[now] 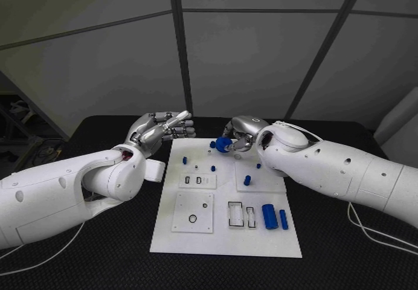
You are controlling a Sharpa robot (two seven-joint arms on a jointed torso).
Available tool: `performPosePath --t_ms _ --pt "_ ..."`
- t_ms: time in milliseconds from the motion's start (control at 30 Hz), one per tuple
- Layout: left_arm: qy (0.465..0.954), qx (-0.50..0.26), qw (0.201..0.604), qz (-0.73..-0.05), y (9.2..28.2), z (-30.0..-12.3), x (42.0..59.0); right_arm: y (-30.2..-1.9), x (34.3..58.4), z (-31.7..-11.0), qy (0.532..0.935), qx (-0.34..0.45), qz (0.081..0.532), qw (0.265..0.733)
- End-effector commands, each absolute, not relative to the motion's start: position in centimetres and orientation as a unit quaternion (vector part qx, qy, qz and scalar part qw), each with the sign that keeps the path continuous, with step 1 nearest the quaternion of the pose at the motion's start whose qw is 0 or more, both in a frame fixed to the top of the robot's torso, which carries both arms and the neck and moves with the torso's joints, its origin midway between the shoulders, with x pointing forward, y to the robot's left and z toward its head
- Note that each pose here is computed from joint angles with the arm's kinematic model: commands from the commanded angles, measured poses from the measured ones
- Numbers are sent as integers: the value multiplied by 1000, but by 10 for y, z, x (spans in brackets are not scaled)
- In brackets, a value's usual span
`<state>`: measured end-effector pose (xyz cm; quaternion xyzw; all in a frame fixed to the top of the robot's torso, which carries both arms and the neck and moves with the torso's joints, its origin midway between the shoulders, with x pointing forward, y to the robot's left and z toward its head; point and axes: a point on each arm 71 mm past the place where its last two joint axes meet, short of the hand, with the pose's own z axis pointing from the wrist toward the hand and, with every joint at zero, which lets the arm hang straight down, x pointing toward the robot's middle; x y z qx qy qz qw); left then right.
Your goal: Assemble the parts on the task board
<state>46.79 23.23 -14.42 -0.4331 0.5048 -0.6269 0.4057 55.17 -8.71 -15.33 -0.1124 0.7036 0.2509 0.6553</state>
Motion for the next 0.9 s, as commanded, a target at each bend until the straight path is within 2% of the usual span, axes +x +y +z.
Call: performPosePath --t_ms 33,400,900 --pt "504 -428 404 -632 231 -143 468 -79 551 -152 695 -124 252 662" --pt "504 -428 403 -633 229 -143 469 -56 546 -153 696 -139 263 654" --pt "505 -427 401 -634 227 -143 470 -47 547 -166 712 -152 255 637"
